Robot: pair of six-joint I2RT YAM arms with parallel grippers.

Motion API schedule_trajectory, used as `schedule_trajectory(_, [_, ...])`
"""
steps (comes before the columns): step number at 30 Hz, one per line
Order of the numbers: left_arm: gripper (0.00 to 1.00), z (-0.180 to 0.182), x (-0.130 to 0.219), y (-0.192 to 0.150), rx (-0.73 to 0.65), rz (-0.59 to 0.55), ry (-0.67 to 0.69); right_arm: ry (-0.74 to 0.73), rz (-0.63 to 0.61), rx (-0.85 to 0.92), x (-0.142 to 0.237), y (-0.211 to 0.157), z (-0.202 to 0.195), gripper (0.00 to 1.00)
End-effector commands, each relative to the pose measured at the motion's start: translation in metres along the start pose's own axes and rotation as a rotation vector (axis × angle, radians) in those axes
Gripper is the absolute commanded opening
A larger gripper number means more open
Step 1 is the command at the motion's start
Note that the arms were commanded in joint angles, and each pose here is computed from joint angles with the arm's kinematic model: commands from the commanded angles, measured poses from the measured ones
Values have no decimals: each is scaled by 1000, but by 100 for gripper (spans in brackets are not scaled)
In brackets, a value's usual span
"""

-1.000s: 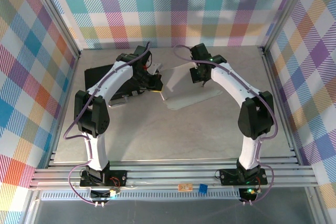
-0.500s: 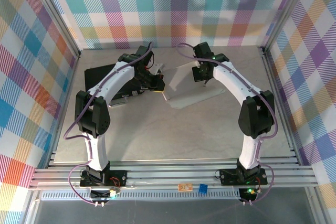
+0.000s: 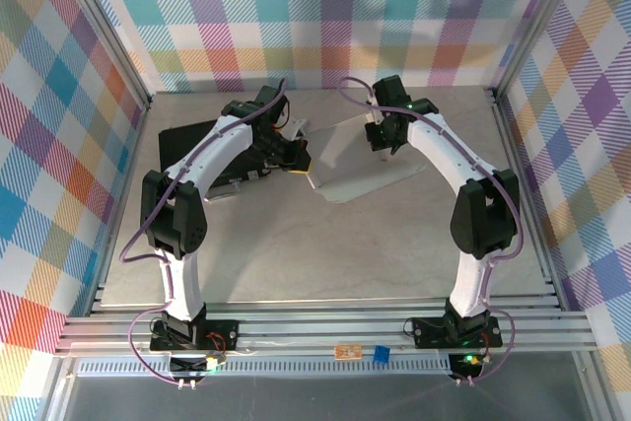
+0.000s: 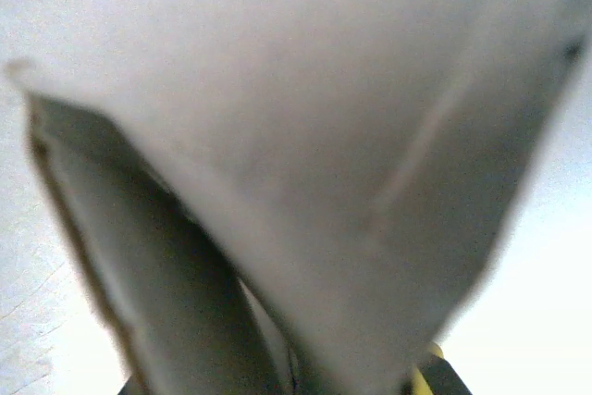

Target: Fold the paper box

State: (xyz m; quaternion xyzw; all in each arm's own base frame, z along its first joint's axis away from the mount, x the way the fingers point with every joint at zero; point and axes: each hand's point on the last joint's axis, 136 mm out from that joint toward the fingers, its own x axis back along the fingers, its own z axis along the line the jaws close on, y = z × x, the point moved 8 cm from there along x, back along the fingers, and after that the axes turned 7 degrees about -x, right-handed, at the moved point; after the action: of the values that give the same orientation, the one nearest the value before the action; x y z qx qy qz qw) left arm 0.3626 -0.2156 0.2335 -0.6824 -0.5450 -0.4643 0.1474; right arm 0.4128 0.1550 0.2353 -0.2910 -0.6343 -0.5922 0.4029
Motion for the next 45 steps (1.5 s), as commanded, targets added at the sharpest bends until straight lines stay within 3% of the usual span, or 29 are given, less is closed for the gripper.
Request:
schedule_trajectory(1, [0,-21,12,3,-72,-29,-56,24,-57,-11,9,15,-4,19])
schedule_trajectory(8, [0,-21,12,5,-71,-30,-56,39,-58,-11,7,18,-5,23])
schedule_trajectory(15, [0,-20,12,6,-71,-32,-54,25,-55,-21,4,18,-6,16])
schedule_trajectory(21, [0,-19,10,7,-66,-31,-43,-86,-53,-56,5,17,-16,0])
schedule_trajectory(27, [0,-13,6,10,-33,-23,4,-299,-59,-62,14,15,-24,0])
schedule_trajectory(32, [0,-5,-1,12,14,-10,111,-470,-38,-80,21,12,-21,0])
schedule_trajectory(45, [0,10,-13,14,83,12,584,-406,27,-127,32,7,6,0])
